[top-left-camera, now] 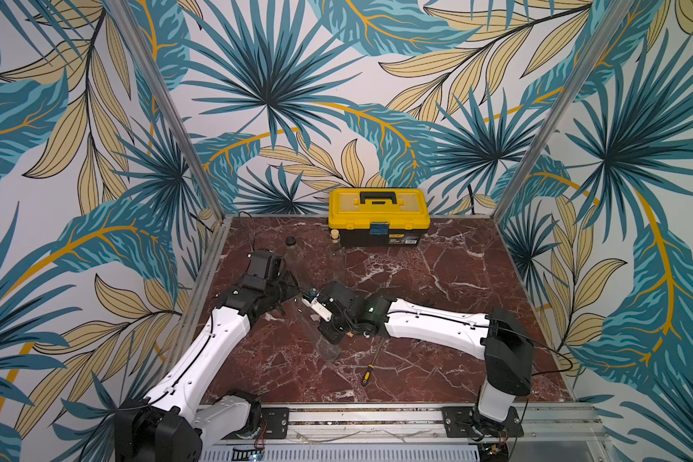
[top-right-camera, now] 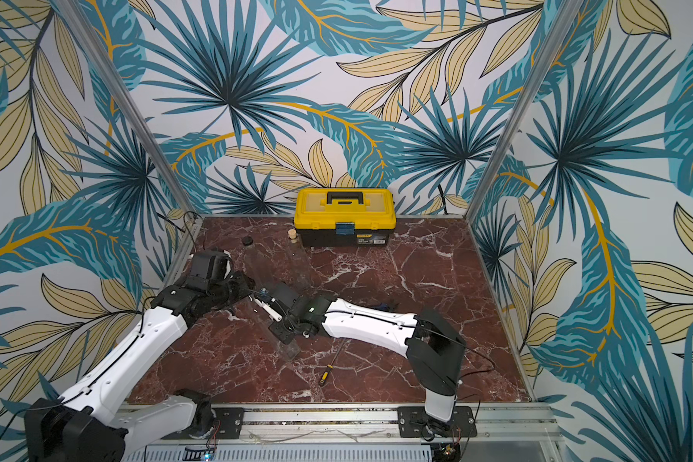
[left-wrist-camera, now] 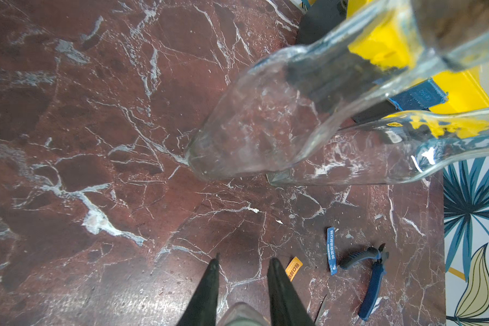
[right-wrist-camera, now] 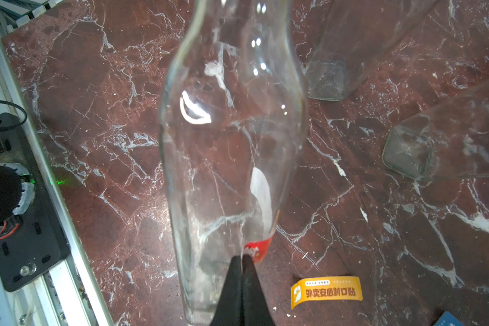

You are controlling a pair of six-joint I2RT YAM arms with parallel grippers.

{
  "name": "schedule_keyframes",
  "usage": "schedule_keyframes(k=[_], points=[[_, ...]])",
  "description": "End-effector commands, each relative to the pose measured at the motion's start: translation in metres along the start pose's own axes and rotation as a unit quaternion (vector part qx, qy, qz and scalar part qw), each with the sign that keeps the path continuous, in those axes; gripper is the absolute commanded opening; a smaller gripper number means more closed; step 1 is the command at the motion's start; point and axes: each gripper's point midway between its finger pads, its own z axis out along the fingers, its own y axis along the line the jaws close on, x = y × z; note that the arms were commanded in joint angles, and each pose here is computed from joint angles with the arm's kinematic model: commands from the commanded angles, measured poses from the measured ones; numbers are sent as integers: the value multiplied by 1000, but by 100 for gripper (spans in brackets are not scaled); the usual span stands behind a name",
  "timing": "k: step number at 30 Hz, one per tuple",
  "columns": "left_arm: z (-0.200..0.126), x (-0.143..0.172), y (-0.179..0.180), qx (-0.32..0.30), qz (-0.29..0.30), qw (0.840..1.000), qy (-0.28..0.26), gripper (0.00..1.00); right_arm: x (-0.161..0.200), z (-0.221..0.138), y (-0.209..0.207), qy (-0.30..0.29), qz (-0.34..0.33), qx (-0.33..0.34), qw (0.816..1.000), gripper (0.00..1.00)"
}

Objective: Remove the label from the bottle
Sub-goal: Tear open the label from the bottle.

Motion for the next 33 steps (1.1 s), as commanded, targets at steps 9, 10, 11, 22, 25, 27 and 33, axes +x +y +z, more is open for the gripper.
schedule_keyframes(k=[9,10,11,22,25,27,33], points=[[-9,13,-4,29,30,999,14,0,8,3,-18,4,15,41,999,0],[-10,13,-2,28,32,999,12,0,8,3,-19,3,18,42,999,0],[-11,15,0,28,34,999,11,0,9,2,-19,2,20,42,999,0],[-6,28,7,27,64,997,38,0,11,4,-29,-4,65,31,997,0],[-4,32,9,24,71,996,49,0,10,3,-32,-9,77,28,997,0],[-2,34,10,24,74,995,55,0,12,3,-34,-9,87,24,996,0],[2,38,14,19,81,994,71,0,12,2,-39,-12,97,22,995,0]])
